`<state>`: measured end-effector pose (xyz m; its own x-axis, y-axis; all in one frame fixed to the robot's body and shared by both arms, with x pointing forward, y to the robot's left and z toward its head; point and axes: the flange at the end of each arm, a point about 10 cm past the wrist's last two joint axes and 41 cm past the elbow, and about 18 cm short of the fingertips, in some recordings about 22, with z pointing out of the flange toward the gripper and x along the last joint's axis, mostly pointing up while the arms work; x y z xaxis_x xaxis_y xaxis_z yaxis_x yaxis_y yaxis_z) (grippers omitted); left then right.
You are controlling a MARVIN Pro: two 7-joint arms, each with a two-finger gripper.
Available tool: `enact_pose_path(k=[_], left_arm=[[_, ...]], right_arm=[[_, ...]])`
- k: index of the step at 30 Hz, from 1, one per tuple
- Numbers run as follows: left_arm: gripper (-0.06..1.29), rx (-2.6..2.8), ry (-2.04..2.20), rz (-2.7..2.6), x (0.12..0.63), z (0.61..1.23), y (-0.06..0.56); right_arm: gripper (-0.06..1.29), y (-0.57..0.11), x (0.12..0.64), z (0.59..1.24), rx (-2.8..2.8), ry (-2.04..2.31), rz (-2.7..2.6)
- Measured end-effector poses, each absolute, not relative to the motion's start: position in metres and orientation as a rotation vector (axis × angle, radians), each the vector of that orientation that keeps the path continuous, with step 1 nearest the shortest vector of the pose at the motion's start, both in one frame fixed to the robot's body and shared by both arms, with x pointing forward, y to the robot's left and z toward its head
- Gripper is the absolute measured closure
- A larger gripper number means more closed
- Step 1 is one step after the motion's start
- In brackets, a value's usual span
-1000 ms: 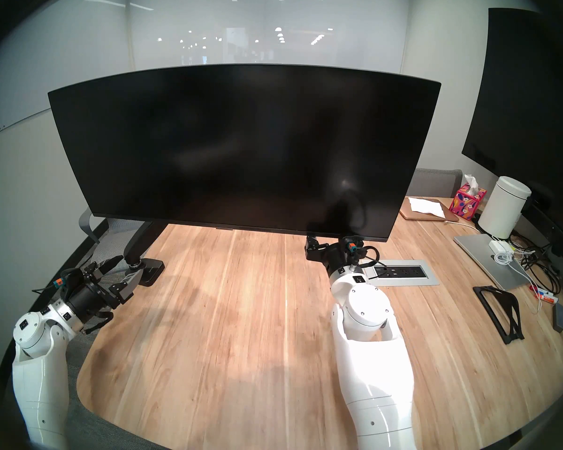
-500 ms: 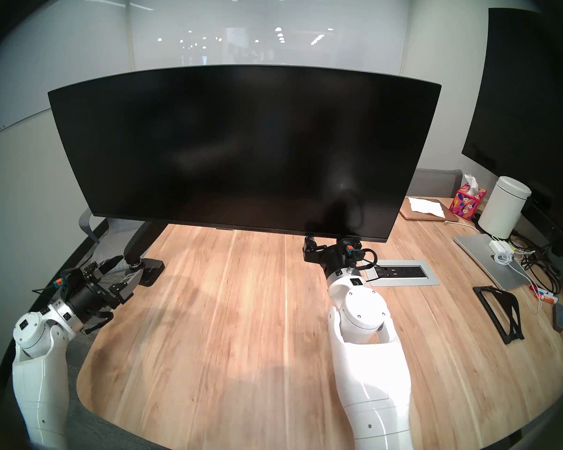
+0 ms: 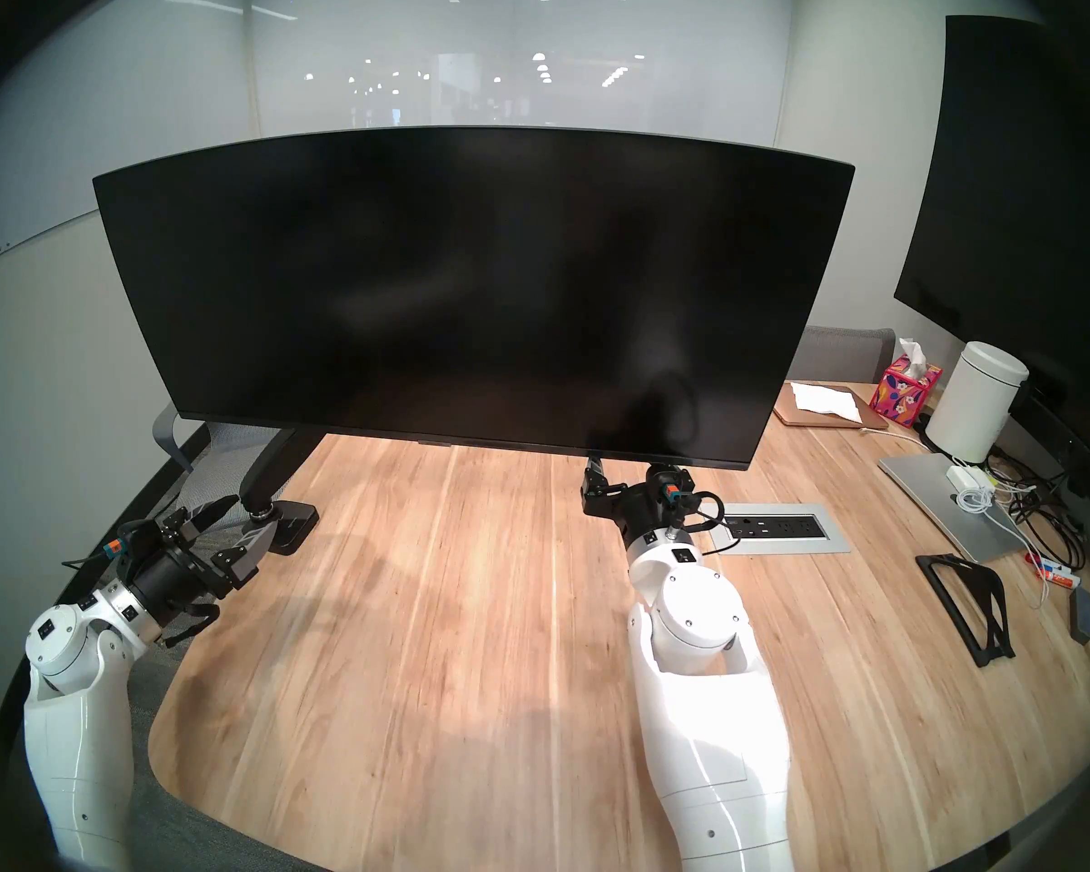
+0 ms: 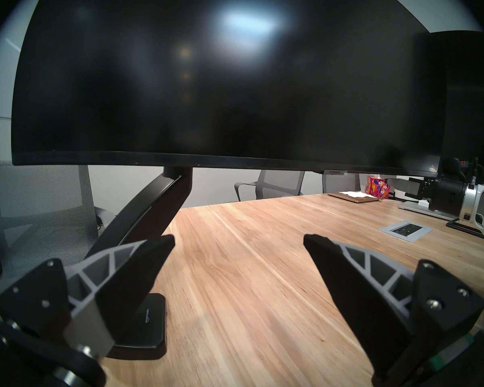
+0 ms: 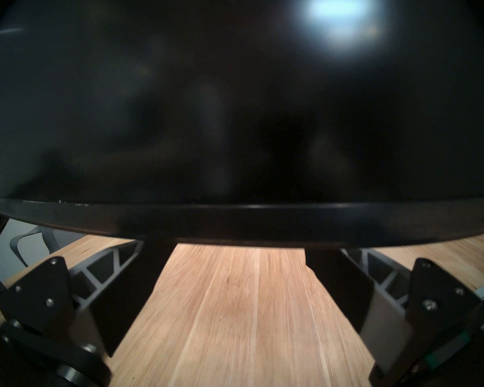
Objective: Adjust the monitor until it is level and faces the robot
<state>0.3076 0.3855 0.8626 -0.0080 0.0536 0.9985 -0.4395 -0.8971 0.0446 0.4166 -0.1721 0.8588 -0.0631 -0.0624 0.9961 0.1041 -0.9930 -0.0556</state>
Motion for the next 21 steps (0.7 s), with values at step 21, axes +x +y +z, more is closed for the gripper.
enact_pose_path(k=[21], left_arm=[[-0.03, 1.929, -0.4, 1.969, 0.308, 0.863, 0.385]], right_arm=[[0.0, -0.165, 0.386, 0.841, -2.088, -0.021, -2.15]])
